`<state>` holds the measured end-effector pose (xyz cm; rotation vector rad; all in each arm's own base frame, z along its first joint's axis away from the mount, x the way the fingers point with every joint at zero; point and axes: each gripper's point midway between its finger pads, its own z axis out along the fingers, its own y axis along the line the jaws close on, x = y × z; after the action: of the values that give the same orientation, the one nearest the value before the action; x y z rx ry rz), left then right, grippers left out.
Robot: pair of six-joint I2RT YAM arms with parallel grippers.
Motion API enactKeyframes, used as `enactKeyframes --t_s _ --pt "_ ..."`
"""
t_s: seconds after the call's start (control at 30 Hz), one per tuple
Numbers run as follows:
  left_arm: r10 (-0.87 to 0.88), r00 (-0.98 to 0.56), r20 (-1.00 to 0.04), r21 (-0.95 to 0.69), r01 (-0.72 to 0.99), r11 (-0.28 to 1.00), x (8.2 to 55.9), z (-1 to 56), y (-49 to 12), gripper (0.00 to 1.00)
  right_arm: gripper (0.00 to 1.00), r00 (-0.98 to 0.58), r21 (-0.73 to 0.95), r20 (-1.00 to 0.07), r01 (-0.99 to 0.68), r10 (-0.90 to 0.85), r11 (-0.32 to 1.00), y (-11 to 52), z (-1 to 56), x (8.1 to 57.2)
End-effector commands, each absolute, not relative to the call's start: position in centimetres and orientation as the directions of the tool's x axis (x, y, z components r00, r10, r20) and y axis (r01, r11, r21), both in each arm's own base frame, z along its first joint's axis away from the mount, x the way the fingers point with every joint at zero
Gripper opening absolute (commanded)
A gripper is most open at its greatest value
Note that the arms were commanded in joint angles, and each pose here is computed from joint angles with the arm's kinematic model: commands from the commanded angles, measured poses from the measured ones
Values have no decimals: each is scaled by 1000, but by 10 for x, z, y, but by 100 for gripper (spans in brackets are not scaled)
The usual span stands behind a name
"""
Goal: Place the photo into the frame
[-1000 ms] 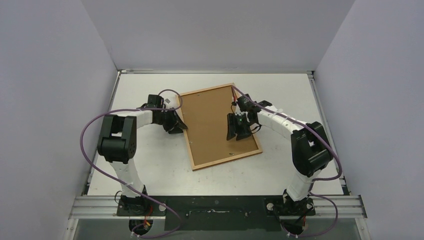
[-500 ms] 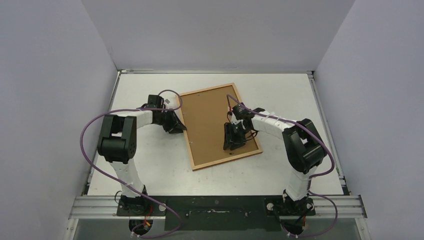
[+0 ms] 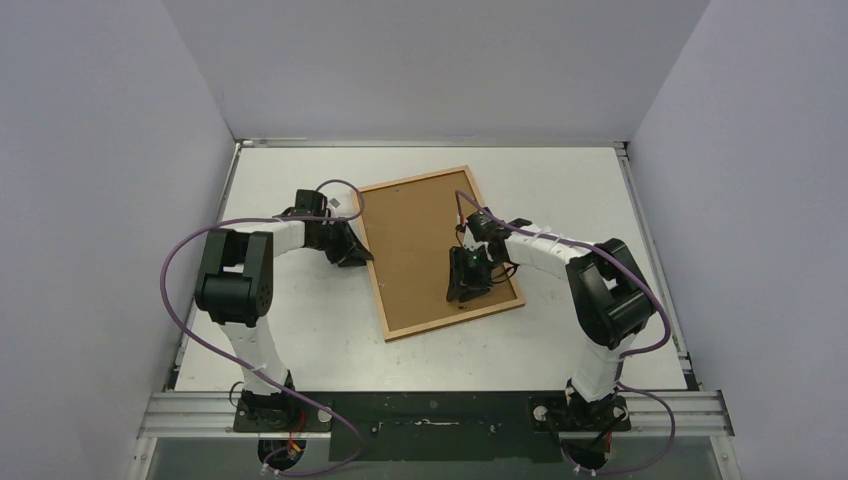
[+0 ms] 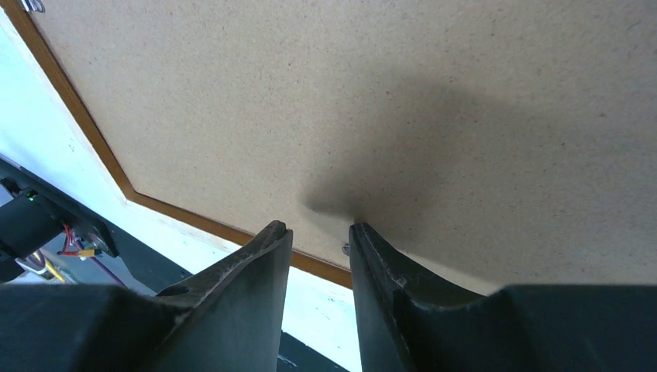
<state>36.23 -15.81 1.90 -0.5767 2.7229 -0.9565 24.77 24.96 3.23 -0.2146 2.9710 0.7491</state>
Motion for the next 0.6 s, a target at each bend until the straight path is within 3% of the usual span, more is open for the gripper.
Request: enactKeyframes --t_s 0.0,0.57 --pt "-406 -914 -5 -551 -336 764 342 -13 -149 22 35 -989 448 -38 -145 -143 882 243 23 223" --pt "-403 -915 9 -555 -340 760 342 -15 -147 21 33 -988 404 -10 -145 -154 903 231 22 213"
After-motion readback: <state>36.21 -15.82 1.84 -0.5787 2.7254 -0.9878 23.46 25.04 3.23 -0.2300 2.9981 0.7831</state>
